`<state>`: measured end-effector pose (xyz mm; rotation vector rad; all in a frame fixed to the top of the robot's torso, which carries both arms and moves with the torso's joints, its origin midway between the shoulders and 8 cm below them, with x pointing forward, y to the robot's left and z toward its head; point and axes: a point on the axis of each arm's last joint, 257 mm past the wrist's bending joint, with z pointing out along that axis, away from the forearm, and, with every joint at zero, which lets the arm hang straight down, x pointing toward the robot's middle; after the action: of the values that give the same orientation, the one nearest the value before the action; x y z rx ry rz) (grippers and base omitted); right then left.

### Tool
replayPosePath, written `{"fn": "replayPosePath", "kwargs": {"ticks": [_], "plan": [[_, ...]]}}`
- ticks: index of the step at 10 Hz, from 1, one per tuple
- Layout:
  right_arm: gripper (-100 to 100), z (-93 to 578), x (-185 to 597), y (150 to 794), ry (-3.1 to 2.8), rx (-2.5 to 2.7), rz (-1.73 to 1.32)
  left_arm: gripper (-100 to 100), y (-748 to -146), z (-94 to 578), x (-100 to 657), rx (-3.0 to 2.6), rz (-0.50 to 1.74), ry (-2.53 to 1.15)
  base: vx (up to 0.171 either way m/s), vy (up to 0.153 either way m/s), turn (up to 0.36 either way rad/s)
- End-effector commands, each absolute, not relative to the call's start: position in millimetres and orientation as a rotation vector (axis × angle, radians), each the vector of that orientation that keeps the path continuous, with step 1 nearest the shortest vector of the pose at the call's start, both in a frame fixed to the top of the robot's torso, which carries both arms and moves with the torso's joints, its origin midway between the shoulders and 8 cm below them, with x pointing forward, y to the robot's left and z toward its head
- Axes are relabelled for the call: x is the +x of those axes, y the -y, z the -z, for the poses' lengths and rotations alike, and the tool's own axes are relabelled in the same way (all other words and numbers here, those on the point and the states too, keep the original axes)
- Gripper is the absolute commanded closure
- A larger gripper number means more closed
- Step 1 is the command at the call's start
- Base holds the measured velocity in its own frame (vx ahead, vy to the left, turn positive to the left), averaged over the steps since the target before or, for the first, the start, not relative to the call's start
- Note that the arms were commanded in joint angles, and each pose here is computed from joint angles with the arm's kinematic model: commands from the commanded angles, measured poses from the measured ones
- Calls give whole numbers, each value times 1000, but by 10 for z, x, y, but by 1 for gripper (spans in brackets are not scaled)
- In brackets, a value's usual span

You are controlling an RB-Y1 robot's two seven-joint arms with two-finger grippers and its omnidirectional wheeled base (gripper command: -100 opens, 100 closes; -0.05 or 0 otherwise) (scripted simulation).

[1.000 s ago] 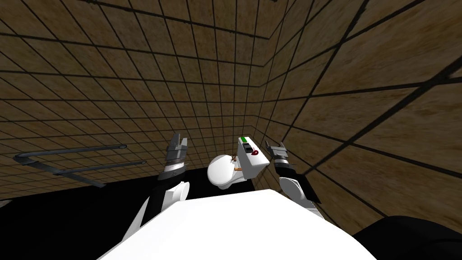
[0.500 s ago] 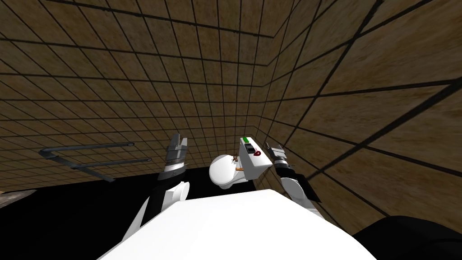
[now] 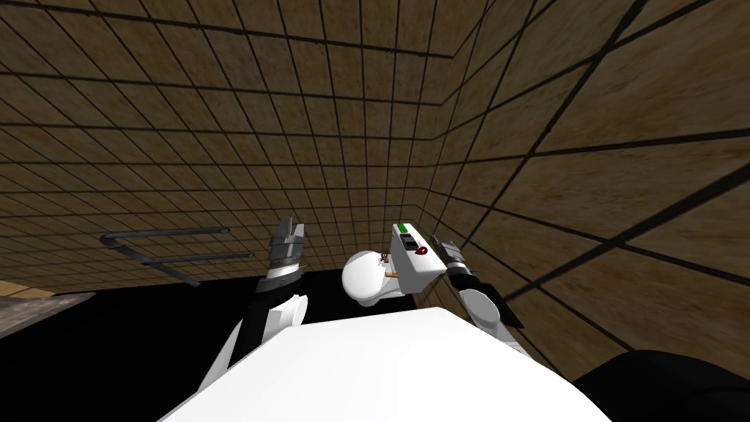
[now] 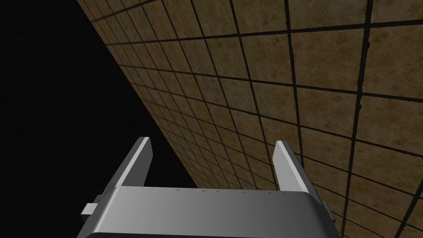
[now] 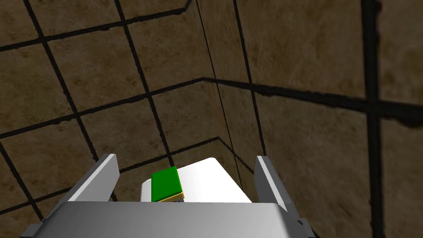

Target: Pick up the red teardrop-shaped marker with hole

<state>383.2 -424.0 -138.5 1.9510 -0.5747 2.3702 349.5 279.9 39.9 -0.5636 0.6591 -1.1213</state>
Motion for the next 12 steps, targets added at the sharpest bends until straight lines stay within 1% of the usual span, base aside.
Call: {"fn": "replayPosePath", "kwargs": {"ticks": [1, 8, 10, 11, 12], "plan": [[-100, 1477, 3841, 4257, 641, 1992, -2377, 0, -2799, -399, 3495, -564, 1121, -659, 4, 2, 55], [-100, 2080, 3808, 4401, 982, 2225, -2319, 0, -2799, -399, 3495, -564, 1121, -659, 3, -2, 75], [-100, 2080, 3808, 4401, 982, 2225, -2319, 0, -2799, -399, 3495, -564, 1121, -659, 2, -4, 16], [-100, 2216, 3786, 4436, 1064, 2271, -2293, 0, -2799, -399, 3495, -564, 1121, -659, 3, -1, 72], [-100, 2216, 3786, 4436, 1064, 2271, -2293, 0, -2799, -399, 3495, -564, 1121, -659, 3, -5, 60]]}}
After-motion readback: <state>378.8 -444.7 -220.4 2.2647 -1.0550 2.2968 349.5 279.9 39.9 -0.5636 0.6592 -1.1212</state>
